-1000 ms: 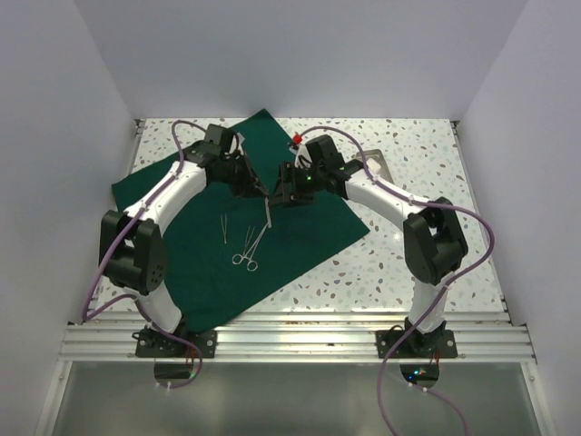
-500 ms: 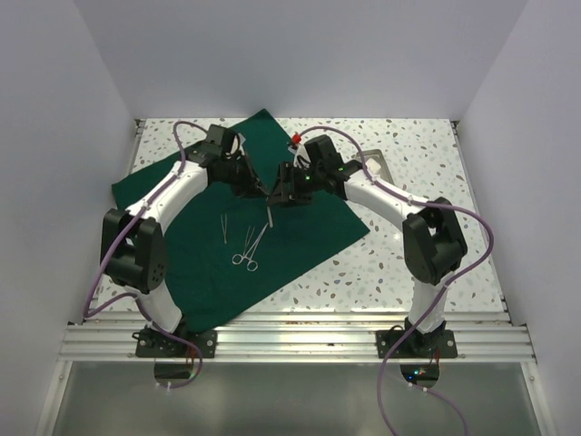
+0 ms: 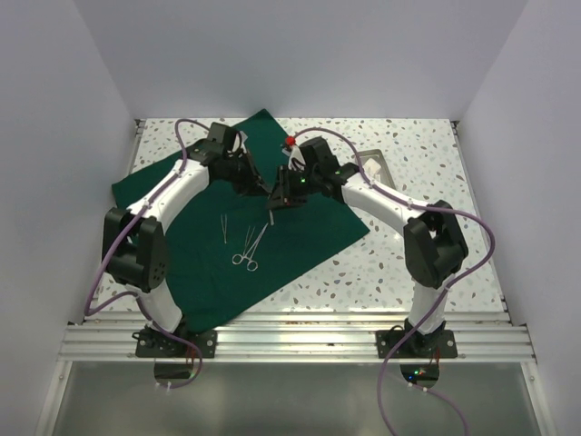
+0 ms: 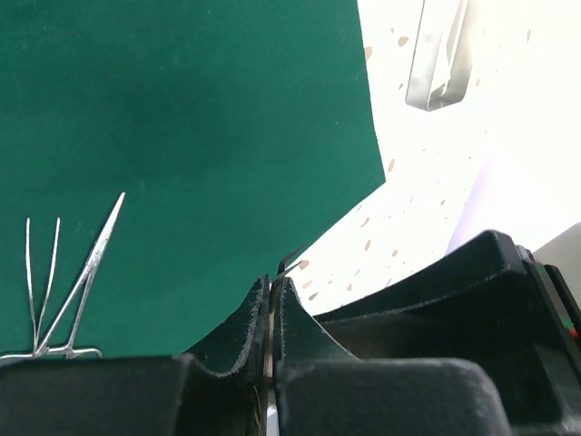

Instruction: Prepare the surgical pack

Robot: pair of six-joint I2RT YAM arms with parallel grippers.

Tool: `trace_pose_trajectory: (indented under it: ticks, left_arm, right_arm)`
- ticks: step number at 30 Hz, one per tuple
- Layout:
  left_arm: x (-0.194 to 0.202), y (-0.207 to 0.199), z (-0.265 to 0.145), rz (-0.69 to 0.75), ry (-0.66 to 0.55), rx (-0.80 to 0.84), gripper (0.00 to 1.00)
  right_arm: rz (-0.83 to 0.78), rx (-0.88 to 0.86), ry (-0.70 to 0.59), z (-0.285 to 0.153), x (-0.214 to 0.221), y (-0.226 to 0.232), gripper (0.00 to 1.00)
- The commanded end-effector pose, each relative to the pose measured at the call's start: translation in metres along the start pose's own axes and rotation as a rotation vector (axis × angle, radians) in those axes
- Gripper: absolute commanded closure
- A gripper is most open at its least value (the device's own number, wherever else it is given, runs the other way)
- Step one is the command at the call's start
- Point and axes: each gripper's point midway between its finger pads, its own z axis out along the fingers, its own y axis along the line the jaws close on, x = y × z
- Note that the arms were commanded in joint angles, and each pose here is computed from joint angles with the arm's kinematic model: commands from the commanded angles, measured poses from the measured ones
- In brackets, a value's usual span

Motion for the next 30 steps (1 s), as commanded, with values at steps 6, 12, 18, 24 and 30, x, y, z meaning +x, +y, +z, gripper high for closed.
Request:
trace_pose_trajectory:
  ticks: [6,12,18,24,30]
  left_arm:
    - [-0.005,-0.022,-0.017,0.033,-0.027,0.092,0.73]
    - [-0.026,0.025,-0.03,0.065,-0.083,-0.042,0.36]
    - [-0.022,0.072,-0.029,0.166,-0.069,-0.191,0.43]
    - [0.005,0.09,-0.007,0.234,0.021,-0.222,0.43]
    - [0.027,0.095,0.007,0.282,0.069,-0.275,0.41]
  right_arm:
    - [-0.022,0.03,-0.016,-0.002,-0.009,0.0,1.0]
    - [0.01,0.209,-0.037,-0.029,-0.026,-0.07,1.0]
    - [0.039,0.624,-0.091,-0.111,-0.063,-0.207,1.0]
    - [0.016,0.915,-0.042,-0.163,-0.092,-0.296,1.0]
    - [0.011,0.97,-0.01,-0.17,-0.109,-0.33,1.0]
